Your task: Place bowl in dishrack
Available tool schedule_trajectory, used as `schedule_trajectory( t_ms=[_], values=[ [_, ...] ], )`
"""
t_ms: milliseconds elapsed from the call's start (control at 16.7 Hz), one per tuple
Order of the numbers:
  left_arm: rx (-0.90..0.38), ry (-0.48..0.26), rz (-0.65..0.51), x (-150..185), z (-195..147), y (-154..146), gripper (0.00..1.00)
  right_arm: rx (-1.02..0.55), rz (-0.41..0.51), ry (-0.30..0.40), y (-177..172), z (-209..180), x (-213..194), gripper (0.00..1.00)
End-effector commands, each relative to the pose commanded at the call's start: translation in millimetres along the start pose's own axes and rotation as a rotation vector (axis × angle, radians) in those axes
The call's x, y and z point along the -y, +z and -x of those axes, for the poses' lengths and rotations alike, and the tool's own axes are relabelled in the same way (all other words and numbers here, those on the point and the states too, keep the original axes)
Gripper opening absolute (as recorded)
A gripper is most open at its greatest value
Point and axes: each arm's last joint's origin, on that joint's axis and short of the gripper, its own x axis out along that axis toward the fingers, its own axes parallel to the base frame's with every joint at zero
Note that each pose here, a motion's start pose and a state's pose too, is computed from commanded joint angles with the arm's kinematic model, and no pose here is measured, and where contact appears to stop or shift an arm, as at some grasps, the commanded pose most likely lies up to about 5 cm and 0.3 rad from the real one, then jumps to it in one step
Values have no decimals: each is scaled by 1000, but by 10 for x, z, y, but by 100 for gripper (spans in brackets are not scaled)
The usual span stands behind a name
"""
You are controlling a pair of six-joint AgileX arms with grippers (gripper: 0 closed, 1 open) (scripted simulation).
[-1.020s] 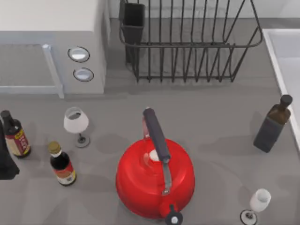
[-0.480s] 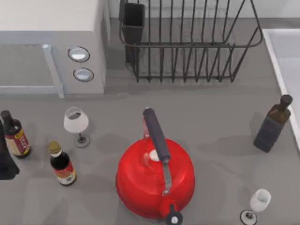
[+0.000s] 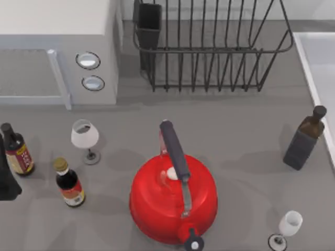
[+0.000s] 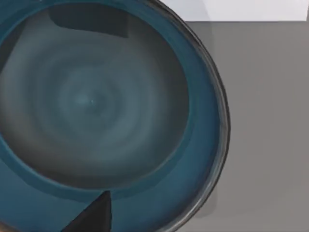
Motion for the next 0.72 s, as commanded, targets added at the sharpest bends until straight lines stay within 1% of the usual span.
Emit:
schedule_trajectory(
  t_ms=[300,420,720],
  values=[
    [0,0,0,0,0,0,100,13,1,-12,15,-590,22,100],
    [0,0,0,0,0,0,100,7,1,-6,-5,-748,8,100],
    [0,0,0,0,0,0,100,4,0,-3,-13,-791,3,100]
  ],
)
